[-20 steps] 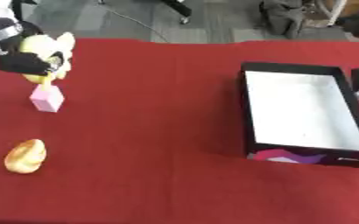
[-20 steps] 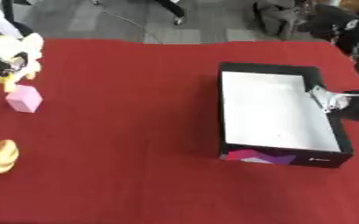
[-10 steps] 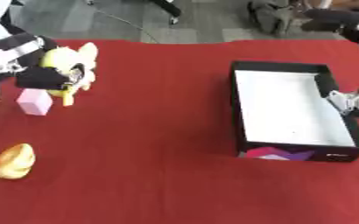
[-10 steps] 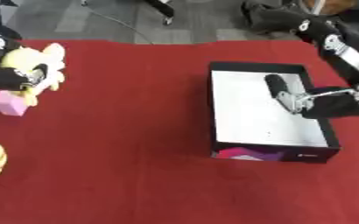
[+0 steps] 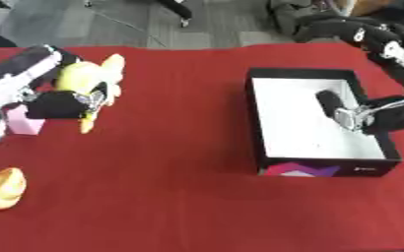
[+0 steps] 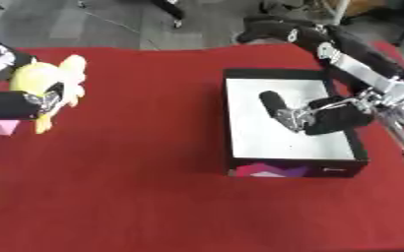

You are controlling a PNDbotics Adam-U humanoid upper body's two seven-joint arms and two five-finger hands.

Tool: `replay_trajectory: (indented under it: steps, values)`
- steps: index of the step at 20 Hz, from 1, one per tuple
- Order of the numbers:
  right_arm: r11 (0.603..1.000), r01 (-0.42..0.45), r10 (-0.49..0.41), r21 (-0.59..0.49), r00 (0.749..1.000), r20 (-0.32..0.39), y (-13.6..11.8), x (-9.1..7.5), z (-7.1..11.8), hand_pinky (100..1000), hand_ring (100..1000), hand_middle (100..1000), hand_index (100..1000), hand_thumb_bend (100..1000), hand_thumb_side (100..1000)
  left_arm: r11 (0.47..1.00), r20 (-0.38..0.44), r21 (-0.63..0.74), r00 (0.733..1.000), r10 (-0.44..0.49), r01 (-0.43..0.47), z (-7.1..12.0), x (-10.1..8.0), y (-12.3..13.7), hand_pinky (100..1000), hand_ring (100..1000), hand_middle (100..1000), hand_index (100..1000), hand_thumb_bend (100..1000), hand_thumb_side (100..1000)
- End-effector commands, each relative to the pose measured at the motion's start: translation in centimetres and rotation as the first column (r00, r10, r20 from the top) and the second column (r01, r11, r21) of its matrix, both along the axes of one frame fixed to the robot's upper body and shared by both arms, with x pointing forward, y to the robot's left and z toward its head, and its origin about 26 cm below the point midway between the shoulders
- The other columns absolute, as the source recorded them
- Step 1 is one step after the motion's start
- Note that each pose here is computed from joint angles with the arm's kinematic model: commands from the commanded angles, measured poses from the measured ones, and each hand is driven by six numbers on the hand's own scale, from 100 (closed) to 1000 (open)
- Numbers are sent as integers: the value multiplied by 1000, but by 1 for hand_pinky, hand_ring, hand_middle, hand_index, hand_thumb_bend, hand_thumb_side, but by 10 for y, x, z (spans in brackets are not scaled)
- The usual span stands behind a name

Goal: Pick up the objects with one hand, pass them to the other hand, and then place them into the box on the other side of the table.

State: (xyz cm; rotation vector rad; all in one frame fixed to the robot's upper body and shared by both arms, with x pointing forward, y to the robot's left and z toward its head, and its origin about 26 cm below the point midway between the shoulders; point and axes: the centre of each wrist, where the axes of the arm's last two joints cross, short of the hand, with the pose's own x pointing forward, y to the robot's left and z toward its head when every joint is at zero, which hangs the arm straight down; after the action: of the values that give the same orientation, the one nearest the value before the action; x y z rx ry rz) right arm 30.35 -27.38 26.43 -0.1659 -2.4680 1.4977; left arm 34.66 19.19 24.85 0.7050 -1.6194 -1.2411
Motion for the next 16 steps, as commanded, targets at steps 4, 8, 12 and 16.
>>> replay_trajectory:
  steps: [4,8,12,16]
  values:
    - [998,-46,48,-43,998,29,17,-1,16,935,1000,863,967,100,100,999,125,-2,991,-44,45,1,-9,-12,653,510,464,590,100,466]
    - [995,-69,73,-76,996,50,27,-1,24,929,1000,865,957,100,100,997,152,13,985,-77,76,-2,-12,-18,654,508,465,588,100,467]
    - [991,-90,98,-100,991,86,33,-1,31,921,995,866,941,100,100,989,175,9,974,-147,148,1,-18,-23,657,502,461,587,100,472]
    - [986,-111,126,-124,985,122,40,-1,37,915,984,868,933,100,100,975,205,6,955,-217,220,6,-26,-28,658,504,462,588,100,474]
